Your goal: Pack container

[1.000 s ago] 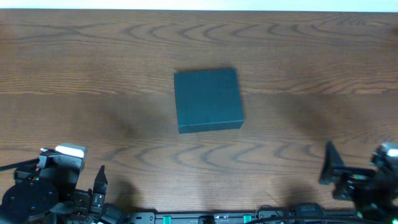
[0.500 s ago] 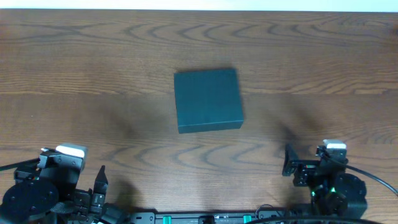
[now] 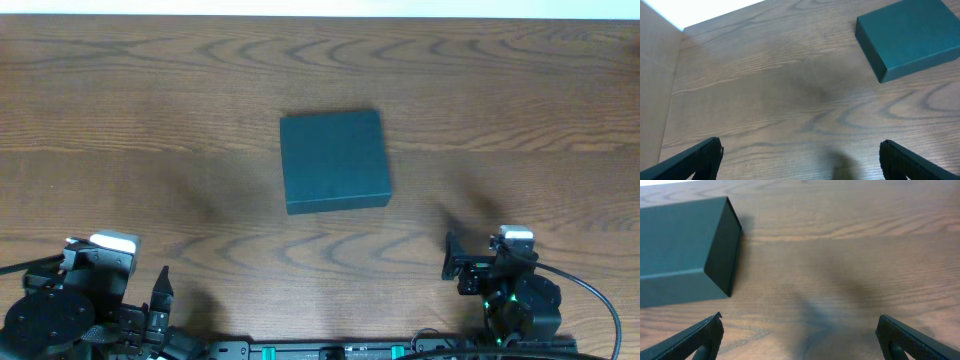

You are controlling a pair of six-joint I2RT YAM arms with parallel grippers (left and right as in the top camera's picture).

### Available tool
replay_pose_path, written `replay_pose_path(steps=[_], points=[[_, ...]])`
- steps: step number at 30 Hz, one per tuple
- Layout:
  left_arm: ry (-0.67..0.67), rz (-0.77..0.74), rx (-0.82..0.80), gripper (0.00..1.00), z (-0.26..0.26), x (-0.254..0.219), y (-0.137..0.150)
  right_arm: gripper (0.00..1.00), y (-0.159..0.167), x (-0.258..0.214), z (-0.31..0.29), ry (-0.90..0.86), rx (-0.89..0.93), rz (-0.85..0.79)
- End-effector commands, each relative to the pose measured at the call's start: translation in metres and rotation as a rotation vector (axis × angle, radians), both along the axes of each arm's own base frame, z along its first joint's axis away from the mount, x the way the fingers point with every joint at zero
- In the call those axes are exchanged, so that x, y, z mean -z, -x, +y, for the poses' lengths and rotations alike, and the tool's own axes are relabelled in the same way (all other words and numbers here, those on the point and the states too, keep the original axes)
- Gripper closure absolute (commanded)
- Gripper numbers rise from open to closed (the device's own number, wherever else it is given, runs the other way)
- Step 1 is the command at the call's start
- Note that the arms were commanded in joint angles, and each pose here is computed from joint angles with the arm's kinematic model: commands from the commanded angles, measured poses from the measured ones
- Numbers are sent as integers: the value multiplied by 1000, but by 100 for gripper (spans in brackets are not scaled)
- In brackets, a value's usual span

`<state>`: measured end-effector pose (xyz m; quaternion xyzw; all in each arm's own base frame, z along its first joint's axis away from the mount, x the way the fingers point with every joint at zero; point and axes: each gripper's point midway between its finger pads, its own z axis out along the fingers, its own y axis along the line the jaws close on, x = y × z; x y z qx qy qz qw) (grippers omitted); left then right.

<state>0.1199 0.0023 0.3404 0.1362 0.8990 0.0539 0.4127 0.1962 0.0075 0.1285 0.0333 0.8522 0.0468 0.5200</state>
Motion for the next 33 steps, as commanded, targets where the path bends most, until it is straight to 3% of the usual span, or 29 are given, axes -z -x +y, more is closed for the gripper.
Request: replay_pose_path(steps=[1,14,33], points=[[-9,0,-11,2,2,0,-1,1,-1,7,-2,-15,14,3],[-9,0,-11,2,2,0,-1,1,-5,43,-6,-4,36,66],[-9,0,-10,2,2,0,-1,1,-6,40,-6,-3,36,52]])
